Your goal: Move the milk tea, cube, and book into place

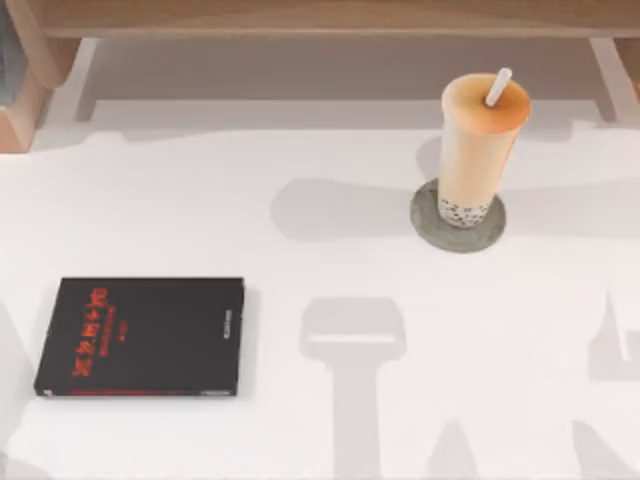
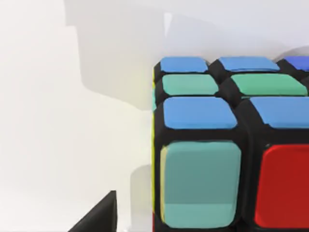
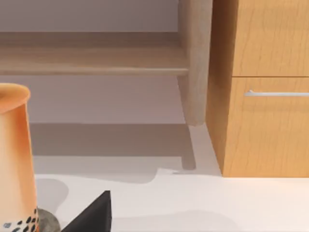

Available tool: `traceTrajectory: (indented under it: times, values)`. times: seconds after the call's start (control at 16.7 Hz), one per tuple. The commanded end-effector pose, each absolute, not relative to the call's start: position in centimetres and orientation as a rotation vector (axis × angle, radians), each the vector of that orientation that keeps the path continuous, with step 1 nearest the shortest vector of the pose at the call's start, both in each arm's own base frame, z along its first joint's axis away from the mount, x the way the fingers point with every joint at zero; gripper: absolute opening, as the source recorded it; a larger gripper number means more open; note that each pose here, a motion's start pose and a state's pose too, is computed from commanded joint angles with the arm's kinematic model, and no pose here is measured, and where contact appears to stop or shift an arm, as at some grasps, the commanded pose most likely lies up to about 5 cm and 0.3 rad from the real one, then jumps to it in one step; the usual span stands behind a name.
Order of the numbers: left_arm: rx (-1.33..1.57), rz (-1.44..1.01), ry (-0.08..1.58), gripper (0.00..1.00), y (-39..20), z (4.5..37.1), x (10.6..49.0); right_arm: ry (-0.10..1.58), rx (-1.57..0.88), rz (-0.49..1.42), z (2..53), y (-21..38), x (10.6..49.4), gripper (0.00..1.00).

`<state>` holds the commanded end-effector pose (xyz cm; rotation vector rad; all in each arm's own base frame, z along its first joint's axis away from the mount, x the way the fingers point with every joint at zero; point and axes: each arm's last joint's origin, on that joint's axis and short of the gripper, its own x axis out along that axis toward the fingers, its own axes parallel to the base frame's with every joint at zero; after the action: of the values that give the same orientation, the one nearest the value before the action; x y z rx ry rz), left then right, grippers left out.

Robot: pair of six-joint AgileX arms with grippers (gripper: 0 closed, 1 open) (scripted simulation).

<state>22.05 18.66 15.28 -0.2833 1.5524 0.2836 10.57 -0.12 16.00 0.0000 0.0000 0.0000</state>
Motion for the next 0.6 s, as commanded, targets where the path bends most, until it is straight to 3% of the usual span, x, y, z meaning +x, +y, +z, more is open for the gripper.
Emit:
traceTrajectory:
  times: [0.6]
  values:
    - [-0.283, 0.284, 1.552, 0.1, 18.66, 15.28, 22.05, 0.0, 0.0, 0.0, 16.0, -0.12, 10.57, 1.0]
